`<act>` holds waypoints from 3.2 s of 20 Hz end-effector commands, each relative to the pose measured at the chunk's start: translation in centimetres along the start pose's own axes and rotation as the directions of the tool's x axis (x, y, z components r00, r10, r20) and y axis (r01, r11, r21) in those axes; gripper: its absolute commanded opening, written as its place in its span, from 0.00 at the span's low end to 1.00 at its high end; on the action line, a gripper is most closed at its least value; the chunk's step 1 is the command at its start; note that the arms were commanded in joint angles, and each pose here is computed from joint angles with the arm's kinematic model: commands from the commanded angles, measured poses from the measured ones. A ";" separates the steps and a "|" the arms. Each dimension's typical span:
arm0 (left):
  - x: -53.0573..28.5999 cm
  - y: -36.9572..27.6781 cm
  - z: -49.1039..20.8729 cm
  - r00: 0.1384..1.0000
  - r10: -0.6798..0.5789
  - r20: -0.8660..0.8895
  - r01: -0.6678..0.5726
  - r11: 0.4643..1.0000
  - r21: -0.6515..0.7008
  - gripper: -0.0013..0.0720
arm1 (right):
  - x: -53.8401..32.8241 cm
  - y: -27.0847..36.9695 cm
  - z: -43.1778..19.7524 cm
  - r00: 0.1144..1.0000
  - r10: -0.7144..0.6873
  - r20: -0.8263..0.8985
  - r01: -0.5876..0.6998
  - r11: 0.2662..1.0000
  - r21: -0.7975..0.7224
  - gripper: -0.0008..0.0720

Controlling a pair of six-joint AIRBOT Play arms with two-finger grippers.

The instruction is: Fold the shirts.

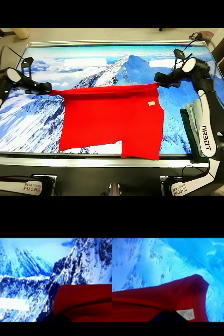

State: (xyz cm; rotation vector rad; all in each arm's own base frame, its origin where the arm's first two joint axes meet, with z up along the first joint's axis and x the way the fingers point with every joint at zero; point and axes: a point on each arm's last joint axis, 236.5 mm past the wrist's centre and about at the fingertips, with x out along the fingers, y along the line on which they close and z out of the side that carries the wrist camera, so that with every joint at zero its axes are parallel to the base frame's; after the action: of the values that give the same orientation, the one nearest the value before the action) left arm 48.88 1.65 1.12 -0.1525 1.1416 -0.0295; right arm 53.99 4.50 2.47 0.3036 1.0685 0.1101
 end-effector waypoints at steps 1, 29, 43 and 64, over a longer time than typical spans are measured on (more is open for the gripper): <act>3.2 0.4 2.5 0.999 -0.002 0.052 0.003 1.000 -0.010 0.05 | 2.8 0.5 3.2 0.989 0.024 0.143 -0.031 0.998 0.047 0.04; 0.0 -4.6 -31.0 0.822 -0.267 -0.503 0.134 0.949 -0.285 0.60 | -5.8 -9.1 -25.8 0.771 -0.034 -0.636 0.153 0.979 0.133 0.60; 1.3 -6.3 -29.7 0.859 -0.297 -0.418 0.154 0.927 -0.342 0.05 | -4.9 -5.7 -36.6 0.719 0.144 -0.680 0.031 0.971 0.238 0.68; 3.5 -5.7 -4.6 0.955 -0.290 -0.056 0.259 0.914 -0.312 0.05 | 2.0 -0.3 -1.9 0.972 0.233 0.024 -0.232 0.943 0.237 0.04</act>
State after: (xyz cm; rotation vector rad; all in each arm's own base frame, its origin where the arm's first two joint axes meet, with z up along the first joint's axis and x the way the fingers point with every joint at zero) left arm 42.59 -5.20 -1.74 -0.5338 1.2142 -0.1365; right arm 47.99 4.42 0.58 0.5920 1.1293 0.2161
